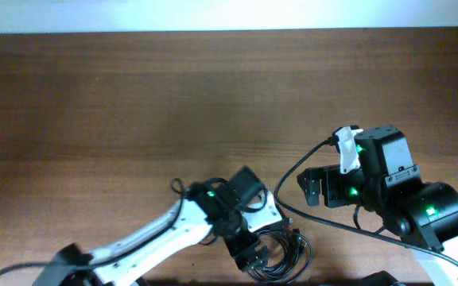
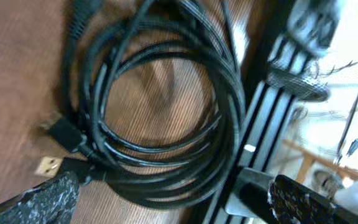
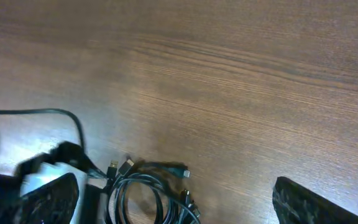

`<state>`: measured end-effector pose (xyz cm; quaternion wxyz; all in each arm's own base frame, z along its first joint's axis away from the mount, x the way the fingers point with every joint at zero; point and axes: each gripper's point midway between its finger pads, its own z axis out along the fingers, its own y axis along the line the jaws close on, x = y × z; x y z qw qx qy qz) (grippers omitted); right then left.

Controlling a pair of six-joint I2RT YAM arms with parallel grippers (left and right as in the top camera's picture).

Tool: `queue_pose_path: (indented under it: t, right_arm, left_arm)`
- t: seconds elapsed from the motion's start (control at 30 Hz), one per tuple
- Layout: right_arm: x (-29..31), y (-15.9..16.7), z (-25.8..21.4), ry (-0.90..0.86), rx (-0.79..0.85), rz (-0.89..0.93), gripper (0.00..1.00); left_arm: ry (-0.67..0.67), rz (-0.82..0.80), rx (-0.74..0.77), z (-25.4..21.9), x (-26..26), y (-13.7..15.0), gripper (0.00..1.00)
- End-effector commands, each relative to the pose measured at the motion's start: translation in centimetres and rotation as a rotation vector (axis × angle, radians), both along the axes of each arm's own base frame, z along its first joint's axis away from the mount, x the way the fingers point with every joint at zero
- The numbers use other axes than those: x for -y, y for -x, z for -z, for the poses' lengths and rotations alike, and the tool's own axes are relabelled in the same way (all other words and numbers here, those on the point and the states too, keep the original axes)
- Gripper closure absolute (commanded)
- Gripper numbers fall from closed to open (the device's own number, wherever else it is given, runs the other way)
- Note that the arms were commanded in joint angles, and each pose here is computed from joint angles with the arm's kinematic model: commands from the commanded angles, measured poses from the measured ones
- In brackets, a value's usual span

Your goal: Untangle cables

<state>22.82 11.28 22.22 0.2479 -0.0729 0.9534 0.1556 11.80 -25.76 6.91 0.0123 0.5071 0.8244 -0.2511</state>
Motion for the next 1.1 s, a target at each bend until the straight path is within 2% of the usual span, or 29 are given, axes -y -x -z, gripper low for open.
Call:
queue_pose_path:
  t: [0.0,0.1,0.23,0.47,0.5,0.53,0.6,0.67,0.77,0.87,0.9,0.93,1.0,1.03,1.07]
  right_arm:
    - [0.3,-0.2,-0.2,0.002,0.003,0.032,0.02]
    - [0.3,-0.2,-0.2,0.003,0.003,0.032,0.02]
    - [0.3,-0.2,-0.2,0.003,0.003,0.031,0.02]
    - [0.3,-0.2,-0.2,0.002,0.003,0.031,0.02]
    - [0.3,-0.2,-0.2,0.002,0.002,0.031,0.02]
    - [0.3,-0.2,-0.2,0.002,0.003,0.031,0.02]
    - [0.2,-0.2,-0.2,-0.003,0.001,0.028,0.02]
    - [0.2,-0.2,-0.2,-0.005,0.0,0.027,0.02]
    - [0.2,-0.2,-0.2,-0.004,0.0,0.027,0.02]
    - [0.2,-0.1,-0.2,-0.003,-0.002,0.027,0.02]
    - [0.2,-0.1,-0.2,-0.003,-0.002,0.027,0.02]
    - [0.2,-0.1,-0.2,-0.003,-0.002,0.027,0.02]
    - [0.2,-0.1,-0.2,-0.003,-0.001,0.027,0.13]
    - [0.2,-0.1,-0.2,-0.003,-0.002,0.027,0.22]
    - [0.2,-0.1,-0.2,-0.003,-0.002,0.027,0.27]
  left_arm:
    - [-0.12,0.016,0.05,3.0,-0.8,-0.9,0.01]
    - [-0.159,-0.032,0.041,5.0,-0.4,-1.8,0.01]
    - [-0.138,-0.057,0.054,6.1,0.8,-2.7,0.01]
    - [-0.26,-0.137,0.237,7.2,-1.1,-6.2,0.02]
    - [-0.268,-0.138,0.241,7.4,-1.3,-6.2,0.03]
    - [-0.277,-0.139,0.245,7.6,-1.6,-6.2,0.13]
    - [-0.321,-0.132,0.29,8.2,-2.3,-6.3,0.16]
    - [-0.347,-0.108,0.296,9.1,-2.4,-5.8,0.09]
    - [-0.38,-0.07,0.277,10.8,-2.3,-4.8,0.09]
    - [-0.397,-0.093,0.274,11.6,-2.3,-5.0,0.27]
    - [-0.397,-0.094,0.274,11.6,-2.3,-5.0,0.29]
    - [-0.408,-0.121,0.282,11.6,-2.5,-5.3,0.37]
    - [-0.442,-0.189,0.319,11.5,-3.0,-6.2,0.86]
    - [-0.451,-0.22,0.334,11.4,-3.1,-6.6,1.0]
    - [-0.451,-0.241,0.344,11.2,-2.9,-7.0,1.0]
